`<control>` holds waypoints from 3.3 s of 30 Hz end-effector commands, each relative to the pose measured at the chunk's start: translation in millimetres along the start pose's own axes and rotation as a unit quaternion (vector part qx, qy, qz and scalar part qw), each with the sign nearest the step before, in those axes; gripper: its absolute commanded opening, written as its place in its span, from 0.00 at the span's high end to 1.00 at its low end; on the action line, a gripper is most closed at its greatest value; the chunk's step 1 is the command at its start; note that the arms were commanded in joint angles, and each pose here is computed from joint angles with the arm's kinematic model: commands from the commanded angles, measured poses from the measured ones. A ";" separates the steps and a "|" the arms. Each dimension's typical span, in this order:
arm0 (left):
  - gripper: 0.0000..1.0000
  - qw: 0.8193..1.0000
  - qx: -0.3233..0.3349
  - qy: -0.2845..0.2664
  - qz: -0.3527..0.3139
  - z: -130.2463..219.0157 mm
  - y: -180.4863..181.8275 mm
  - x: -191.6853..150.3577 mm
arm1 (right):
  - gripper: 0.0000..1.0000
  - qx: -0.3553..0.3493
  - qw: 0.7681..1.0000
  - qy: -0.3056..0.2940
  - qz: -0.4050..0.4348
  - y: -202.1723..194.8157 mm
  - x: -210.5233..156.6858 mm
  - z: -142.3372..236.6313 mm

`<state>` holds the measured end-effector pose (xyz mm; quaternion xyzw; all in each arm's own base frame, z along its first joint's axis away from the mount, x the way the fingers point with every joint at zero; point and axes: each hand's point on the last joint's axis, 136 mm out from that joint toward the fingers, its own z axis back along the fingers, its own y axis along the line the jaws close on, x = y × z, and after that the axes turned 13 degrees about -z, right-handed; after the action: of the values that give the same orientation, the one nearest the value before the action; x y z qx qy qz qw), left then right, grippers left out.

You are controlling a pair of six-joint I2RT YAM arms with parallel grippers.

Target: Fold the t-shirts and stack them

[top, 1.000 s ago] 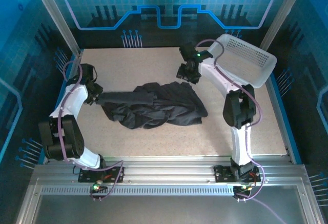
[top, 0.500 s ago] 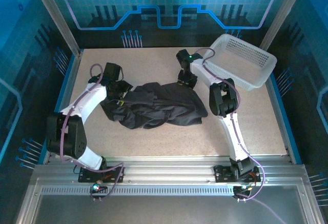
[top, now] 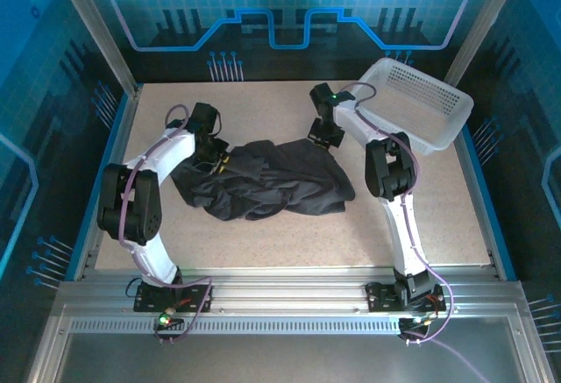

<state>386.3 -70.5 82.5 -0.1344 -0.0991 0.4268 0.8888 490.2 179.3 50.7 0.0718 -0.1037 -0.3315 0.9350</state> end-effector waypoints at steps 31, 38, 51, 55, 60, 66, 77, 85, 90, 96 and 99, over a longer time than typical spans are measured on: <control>1.00 0.667 -0.648 -0.365 -0.036 512.2 -171.6 182.2 | 1.00 0.584 0.754 -0.300 0.025 75.9 168.1 484.8; 1.00 0.861 -0.394 -0.315 0.067 342.5 -48.6 76.7 | 1.00 0.430 0.863 -0.265 0.003 19.6 116.4 393.4; 0.37 0.982 -0.165 -0.038 0.083 70.8 127.3 -83.6 | 0.56 0.100 0.994 -0.003 -0.049 -157.0 -53.3 99.0; 0.36 0.987 -0.132 -0.080 0.047 97.6 128.2 -58.8 | 0.49 0.082 0.996 -0.021 -0.027 -165.8 -59.1 110.1; 0.38 0.989 -0.080 -0.115 0.047 123.9 132.3 -15.8 | 0.52 0.083 0.996 -0.028 -0.007 -166.7 -61.0 116.1; 0.45 0.987 -0.046 -0.141 0.063 125.1 134.4 22.6 | 0.56 0.072 0.997 -0.021 0.014 -166.1 -66.5 106.1; 0.45 0.997 -0.042 -0.027 0.053 47.7 122.7 26.1 | 0.54 0.071 0.996 0.052 0.018 -162.6 -74.5 65.7; 0.44 0.998 -0.028 0.040 0.025 11.7 107.1 -3.9 | 0.53 0.034 0.997 0.070 0.010 -167.0 -63.4 45.5; 0.45 0.999 0.023 0.039 0.000 12.0 114.3 -25.8 | 0.52 0.016 0.998 0.067 -0.006 -173.8 -58.5 39.5; 0.54 0.995 0.085 0.056 -0.015 -4.6 131.2 -29.5 | 0.53 0.011 0.997 0.070 -0.024 -174.7 -56.7 35.8; 0.59 0.995 0.085 0.040 -0.025 -8.9 128.9 -20.8 | 0.53 0.012 0.997 0.068 -0.026 -174.0 -55.6 36.1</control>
<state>279.0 -18.7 29.9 -0.0989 -0.0221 0.4195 0.9021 332.8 83.5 40.6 0.1157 -0.0461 -0.3344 0.9342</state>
